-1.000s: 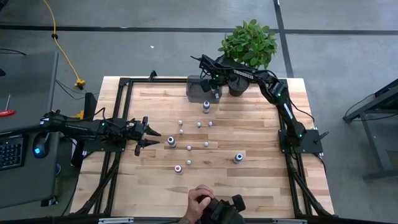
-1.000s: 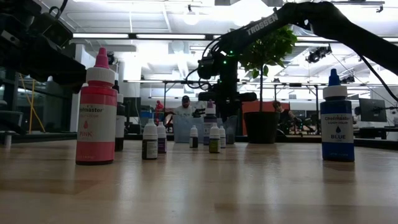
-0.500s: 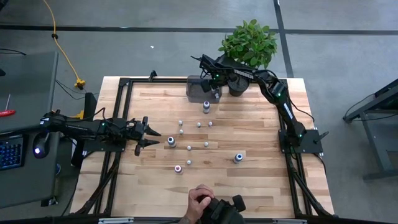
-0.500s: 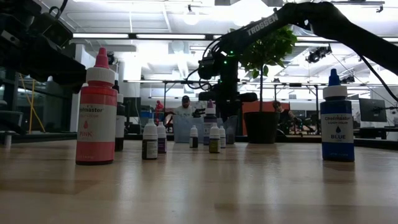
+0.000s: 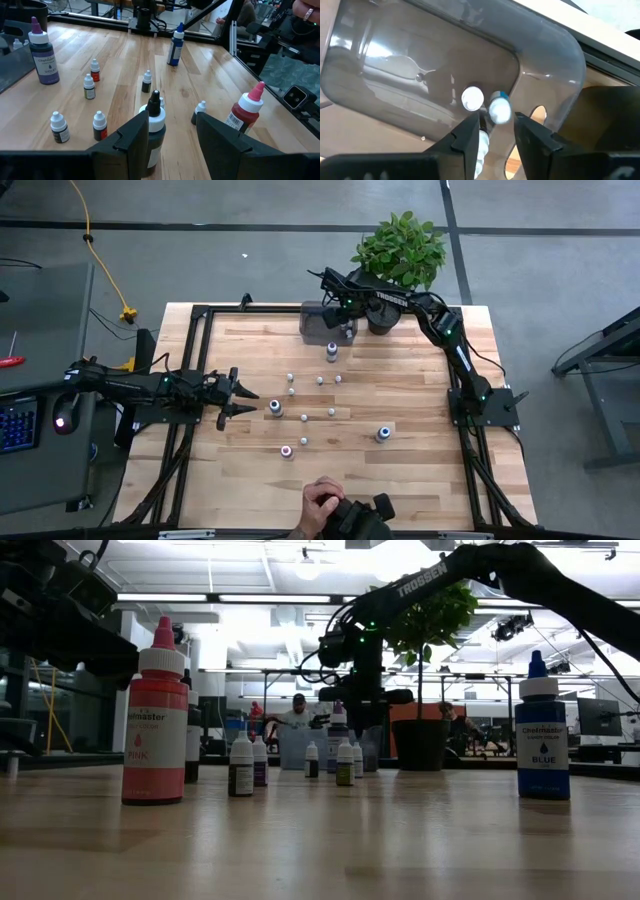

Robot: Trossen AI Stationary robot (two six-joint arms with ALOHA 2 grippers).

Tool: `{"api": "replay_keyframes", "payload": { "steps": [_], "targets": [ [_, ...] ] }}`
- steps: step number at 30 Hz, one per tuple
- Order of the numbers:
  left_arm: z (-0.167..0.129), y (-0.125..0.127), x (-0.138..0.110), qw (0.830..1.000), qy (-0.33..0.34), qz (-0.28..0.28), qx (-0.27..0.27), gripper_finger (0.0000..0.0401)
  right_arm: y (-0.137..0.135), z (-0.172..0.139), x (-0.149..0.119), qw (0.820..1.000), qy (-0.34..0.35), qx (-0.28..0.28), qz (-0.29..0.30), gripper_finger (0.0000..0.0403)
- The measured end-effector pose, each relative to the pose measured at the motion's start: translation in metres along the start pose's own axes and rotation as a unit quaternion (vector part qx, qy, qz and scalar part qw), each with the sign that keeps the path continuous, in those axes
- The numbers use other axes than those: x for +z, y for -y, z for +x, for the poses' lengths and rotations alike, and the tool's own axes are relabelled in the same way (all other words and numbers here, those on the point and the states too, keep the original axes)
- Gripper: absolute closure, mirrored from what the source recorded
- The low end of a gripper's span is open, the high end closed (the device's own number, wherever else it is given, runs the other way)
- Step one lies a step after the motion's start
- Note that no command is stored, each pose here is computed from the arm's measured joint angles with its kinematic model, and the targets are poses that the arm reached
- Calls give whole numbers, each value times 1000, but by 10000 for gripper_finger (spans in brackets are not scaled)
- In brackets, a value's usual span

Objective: Pick & Place food coloring
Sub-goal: Put the small blue food coloring bottle into the black bin, then put the small dark green colored food into the black bin

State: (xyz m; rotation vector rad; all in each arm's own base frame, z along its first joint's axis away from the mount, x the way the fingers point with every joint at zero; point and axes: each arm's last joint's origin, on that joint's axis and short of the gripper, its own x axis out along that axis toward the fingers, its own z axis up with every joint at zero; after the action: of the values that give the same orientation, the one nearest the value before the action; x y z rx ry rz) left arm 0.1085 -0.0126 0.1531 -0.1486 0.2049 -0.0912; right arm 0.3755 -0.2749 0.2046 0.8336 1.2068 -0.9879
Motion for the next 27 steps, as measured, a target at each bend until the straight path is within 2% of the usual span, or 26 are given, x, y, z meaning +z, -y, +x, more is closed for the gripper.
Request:
{"api": "replay_keyframes", "payload": {
  "steps": [5, 20, 27],
  "targets": [
    [0, 0, 0, 1000, 0, 0, 0, 238, 0, 0, 0, 1000, 1, -1, 0, 272],
    [0, 0, 0, 1000, 0, 0, 0, 238, -4, 0, 2, 1000, 19, 10, -1, 272],
    [0, 0, 0, 1000, 0, 0, 0, 238, -9, -14, 2, 998, 57, 12, -27, 272]
  ]
}}
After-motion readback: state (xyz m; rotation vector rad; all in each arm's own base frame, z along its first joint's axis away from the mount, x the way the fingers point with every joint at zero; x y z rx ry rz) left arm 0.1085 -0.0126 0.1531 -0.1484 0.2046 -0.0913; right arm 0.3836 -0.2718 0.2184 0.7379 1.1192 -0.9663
